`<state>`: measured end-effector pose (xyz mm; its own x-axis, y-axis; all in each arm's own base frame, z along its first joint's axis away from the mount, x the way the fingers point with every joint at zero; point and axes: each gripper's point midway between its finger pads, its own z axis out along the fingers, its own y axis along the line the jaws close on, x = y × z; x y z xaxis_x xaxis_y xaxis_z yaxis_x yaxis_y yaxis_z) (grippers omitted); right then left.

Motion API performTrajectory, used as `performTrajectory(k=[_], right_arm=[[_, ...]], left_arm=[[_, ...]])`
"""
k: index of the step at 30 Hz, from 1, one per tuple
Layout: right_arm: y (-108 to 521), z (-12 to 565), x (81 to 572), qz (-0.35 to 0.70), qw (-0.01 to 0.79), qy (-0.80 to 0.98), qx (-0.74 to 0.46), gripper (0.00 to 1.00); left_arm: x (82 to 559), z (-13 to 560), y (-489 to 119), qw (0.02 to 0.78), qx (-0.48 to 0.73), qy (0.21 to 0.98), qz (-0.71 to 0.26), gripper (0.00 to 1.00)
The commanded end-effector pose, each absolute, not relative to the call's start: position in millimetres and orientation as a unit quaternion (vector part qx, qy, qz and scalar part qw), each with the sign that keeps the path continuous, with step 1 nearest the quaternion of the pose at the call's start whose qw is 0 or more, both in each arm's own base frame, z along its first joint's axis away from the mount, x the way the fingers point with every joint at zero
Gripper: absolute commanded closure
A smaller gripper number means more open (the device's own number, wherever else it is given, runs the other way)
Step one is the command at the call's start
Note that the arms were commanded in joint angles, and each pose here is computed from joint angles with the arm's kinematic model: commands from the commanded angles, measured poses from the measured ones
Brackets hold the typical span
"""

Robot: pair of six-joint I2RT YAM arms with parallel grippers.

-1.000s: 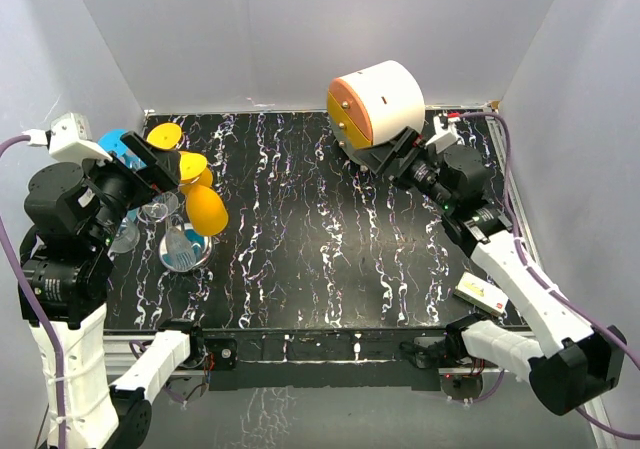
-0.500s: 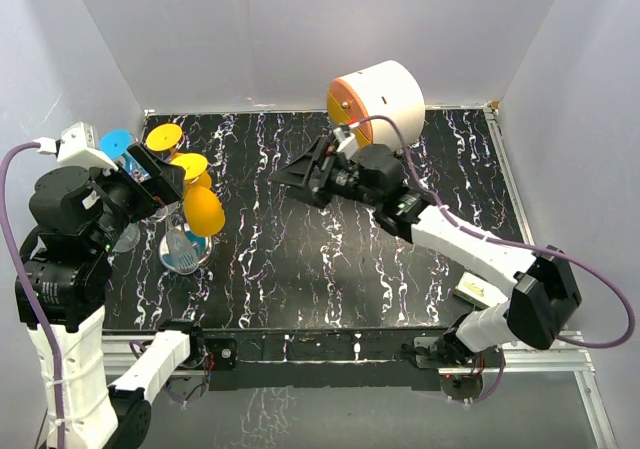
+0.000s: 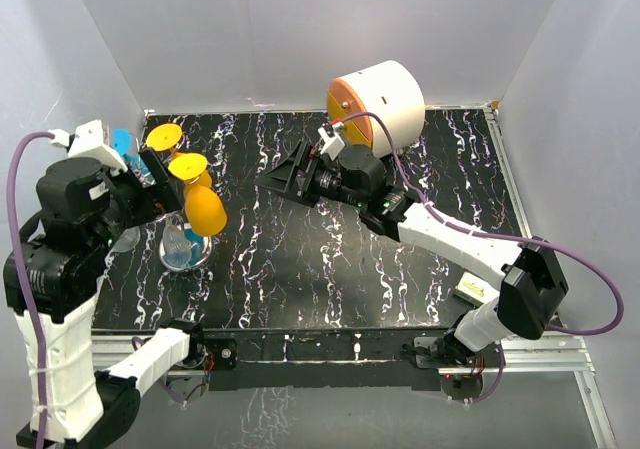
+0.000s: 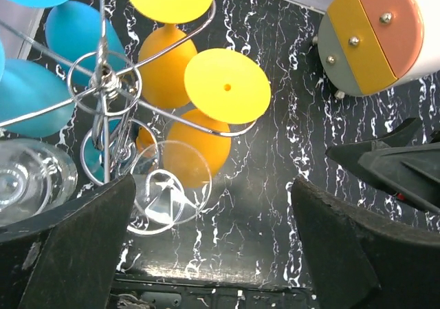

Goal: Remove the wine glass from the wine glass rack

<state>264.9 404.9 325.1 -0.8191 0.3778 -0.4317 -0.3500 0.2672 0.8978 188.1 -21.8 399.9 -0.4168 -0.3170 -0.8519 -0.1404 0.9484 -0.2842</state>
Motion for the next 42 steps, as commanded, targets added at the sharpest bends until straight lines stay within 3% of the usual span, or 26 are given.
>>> performTrajectory(k=[1, 11, 25, 42], right_arm=[[397, 348, 269, 0.586, 0.363, 0.724, -0.026, 0.12], [349, 324, 270, 0.478, 0.439, 0.759, -0.048, 0.1], [262, 353, 276, 0.323, 0.581, 0.745, -0.056, 0.02], [243, 354, 270, 0.298, 0.6, 0.74, -0.058, 0.02]], left_arm=[[211, 398, -27, 0.496, -0.087, 0.863, -0.047, 0.05], [261, 395, -41, 0.467, -0.037, 0.883, 0.01, 0.01], [266, 371, -28, 0.434, -0.073, 0.896, 0.06, 0.01], [272, 361, -45, 0.415, -0.072, 0.906, 0.023, 0.01]])
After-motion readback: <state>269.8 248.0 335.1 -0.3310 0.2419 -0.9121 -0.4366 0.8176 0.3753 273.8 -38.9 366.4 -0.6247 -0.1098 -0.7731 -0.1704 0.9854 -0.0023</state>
